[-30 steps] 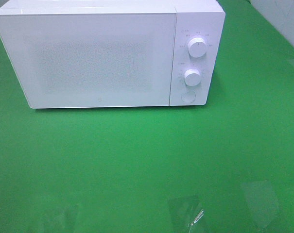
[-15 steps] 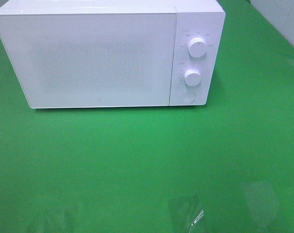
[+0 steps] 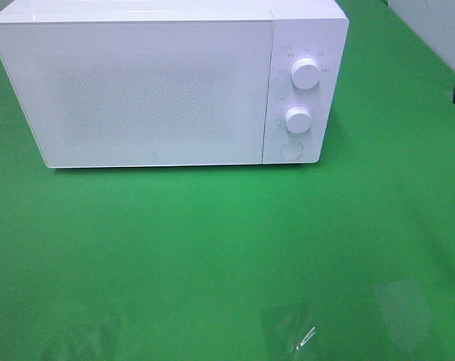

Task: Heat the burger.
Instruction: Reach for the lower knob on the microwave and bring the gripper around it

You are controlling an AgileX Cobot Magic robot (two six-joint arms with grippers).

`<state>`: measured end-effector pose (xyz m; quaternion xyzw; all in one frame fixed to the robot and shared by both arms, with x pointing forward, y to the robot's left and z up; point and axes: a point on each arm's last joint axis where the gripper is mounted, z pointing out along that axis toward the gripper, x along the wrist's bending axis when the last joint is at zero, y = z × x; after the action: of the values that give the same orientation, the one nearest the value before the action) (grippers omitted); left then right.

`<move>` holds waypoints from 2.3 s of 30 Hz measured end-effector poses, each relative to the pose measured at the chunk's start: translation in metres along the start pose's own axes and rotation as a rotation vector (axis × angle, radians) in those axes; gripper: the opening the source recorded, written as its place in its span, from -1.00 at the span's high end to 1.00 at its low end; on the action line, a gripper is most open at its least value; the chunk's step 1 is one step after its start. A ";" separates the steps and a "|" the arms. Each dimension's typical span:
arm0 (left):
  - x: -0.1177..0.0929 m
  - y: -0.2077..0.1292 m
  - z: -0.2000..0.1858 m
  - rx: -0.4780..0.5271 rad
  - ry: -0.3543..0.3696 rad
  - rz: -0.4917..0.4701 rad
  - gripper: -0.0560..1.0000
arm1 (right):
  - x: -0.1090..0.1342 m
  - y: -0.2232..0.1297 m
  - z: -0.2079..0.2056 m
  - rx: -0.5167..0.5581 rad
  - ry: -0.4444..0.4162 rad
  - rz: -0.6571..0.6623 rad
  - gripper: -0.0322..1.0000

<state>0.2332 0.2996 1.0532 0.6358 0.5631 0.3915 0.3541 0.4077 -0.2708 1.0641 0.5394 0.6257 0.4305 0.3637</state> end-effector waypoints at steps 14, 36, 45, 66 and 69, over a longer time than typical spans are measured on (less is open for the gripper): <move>0.000 0.000 0.000 0.000 0.000 0.000 -0.98 | 0.003 -0.039 0.063 -0.096 0.035 0.005 -0.53; 0.000 0.000 0.000 0.000 0.000 0.000 -0.98 | 0.023 -0.077 0.117 -0.122 -0.078 -0.007 -0.53; 0.000 0.000 0.000 0.000 0.000 0.000 -0.98 | 0.058 -0.091 0.118 -0.169 -0.119 -0.007 -0.53; 0.000 0.000 0.000 0.000 0.000 0.000 -0.98 | 0.102 -0.103 0.140 -0.237 -0.137 -0.073 -0.53; 0.000 0.000 0.000 0.000 0.000 0.000 -0.98 | 0.108 -0.107 0.149 -0.232 -0.124 -0.089 -0.53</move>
<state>0.2332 0.2996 1.0532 0.6358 0.5631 0.3915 0.3541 0.4894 -0.1475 0.9116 0.4908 0.5715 0.4493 0.4803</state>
